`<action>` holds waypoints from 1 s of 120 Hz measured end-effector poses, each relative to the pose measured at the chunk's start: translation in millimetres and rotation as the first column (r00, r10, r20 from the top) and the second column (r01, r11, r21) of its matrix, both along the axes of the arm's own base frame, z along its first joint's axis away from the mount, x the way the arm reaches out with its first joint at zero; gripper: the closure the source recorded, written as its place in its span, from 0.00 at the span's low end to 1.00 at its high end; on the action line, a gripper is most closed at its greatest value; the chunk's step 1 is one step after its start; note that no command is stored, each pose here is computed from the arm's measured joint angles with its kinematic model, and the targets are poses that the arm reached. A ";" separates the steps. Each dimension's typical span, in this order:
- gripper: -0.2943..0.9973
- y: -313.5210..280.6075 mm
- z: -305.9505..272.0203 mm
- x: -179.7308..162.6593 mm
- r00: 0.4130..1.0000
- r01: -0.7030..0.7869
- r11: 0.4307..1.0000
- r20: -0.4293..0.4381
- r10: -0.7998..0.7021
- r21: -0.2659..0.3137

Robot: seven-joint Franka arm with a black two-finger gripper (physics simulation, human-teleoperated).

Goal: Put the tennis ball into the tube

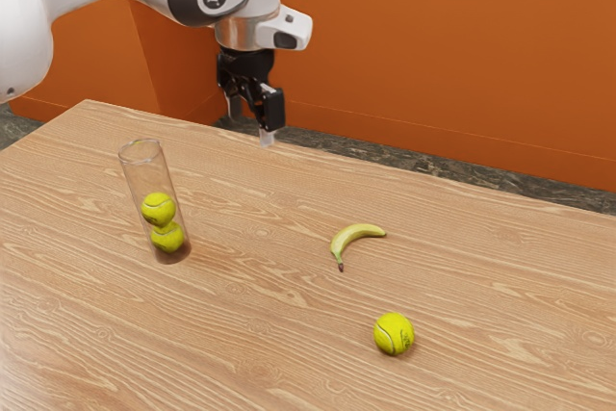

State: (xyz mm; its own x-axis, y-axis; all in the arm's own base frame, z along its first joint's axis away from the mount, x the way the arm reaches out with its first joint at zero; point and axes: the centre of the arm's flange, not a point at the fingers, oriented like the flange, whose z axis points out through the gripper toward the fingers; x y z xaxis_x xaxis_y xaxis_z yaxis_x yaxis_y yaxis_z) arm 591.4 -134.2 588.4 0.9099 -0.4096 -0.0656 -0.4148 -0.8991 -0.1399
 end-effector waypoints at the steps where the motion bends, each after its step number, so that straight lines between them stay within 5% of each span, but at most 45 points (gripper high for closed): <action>1: 0.23 0.5 -0.1 0.2 1.000 0.003 1.000 0.000 -0.003 0.001; 17: 0.23 -17.4 -14.1 1.9 0.996 0.081 0.997 -0.031 -0.081 -0.019; 51: 0.23 -112.2 -112.1 -21.7 0.945 0.198 0.938 -0.199 -0.260 -0.283; 92: 0.23 -189.5 -233.6 -16.3 0.914 0.330 0.887 -0.125 -0.385 -0.324; 120: 0.23 -183.0 -280.2 -24.3 0.926 0.296 0.885 -0.117 -0.358 -0.359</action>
